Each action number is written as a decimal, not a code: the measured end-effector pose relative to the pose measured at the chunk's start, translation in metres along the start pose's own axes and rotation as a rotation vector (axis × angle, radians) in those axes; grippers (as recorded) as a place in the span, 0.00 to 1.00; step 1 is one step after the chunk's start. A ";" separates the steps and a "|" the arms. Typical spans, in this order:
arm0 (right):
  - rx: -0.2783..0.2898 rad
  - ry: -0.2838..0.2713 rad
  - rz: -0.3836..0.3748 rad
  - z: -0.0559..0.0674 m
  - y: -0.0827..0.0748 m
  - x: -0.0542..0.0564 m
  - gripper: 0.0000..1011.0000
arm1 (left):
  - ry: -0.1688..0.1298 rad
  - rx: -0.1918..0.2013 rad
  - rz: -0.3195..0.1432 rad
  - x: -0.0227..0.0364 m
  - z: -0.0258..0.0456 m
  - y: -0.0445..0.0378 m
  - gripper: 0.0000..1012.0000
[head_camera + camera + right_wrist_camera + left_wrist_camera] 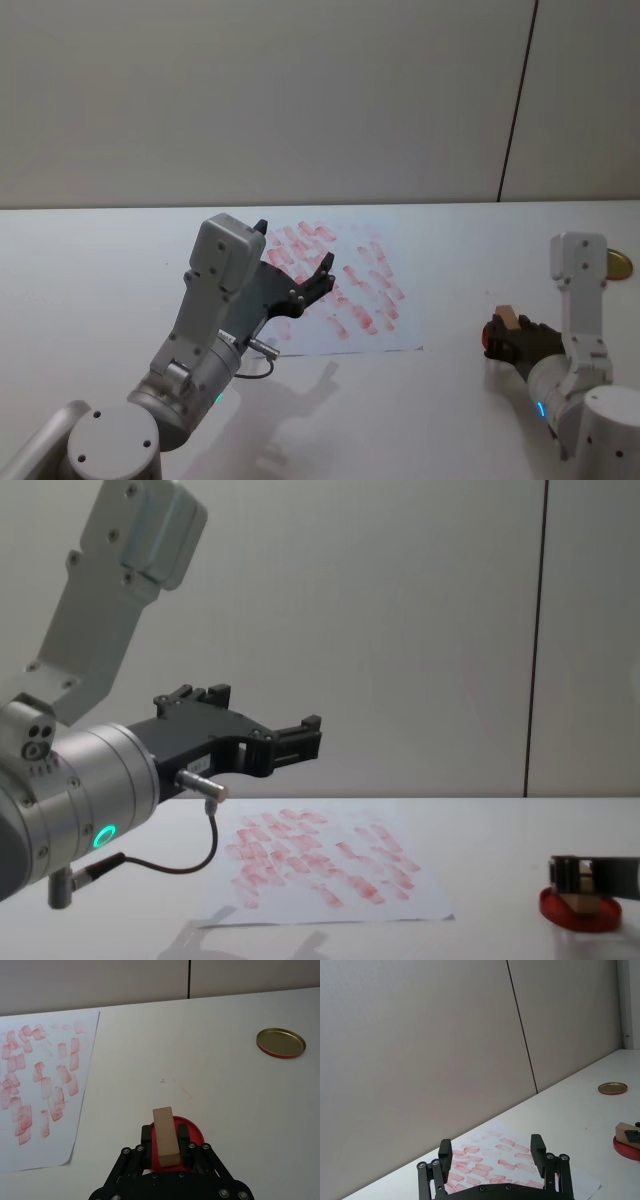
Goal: Use the one hand to pick up the stamp and affix it onto the A4 paper.
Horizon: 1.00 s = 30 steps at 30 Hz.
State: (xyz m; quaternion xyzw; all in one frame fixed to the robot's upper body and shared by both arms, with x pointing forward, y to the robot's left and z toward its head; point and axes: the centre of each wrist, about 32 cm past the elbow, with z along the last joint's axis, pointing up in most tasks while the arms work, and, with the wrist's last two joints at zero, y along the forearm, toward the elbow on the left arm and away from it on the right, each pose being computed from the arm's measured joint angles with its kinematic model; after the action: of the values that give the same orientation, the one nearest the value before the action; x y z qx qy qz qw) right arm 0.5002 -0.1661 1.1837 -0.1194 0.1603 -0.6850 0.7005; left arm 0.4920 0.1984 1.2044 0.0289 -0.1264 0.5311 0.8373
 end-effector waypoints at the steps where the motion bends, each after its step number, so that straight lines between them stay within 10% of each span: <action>1: -0.007 -0.003 -0.010 0.001 0.000 -0.001 0.30 | 0.000 0.000 0.000 0.0000 0.0000 0.0000 0.98; 20: -0.034 -0.020 -0.051 0.006 0.001 -0.003 0.21 | 0.000 0.000 0.000 0.0000 0.0000 0.0000 0.98; 30: 0.048 -0.035 -0.010 0.013 -0.005 -0.005 0.21 | 0.000 0.000 0.000 0.0000 0.0000 0.0000 0.98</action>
State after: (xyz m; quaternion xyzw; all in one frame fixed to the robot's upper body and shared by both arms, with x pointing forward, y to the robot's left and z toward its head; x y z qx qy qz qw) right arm 0.5006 -0.1622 1.1979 -0.1155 0.1308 -0.6901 0.7023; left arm 0.4920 0.1984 1.2044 0.0289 -0.1265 0.5311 0.8373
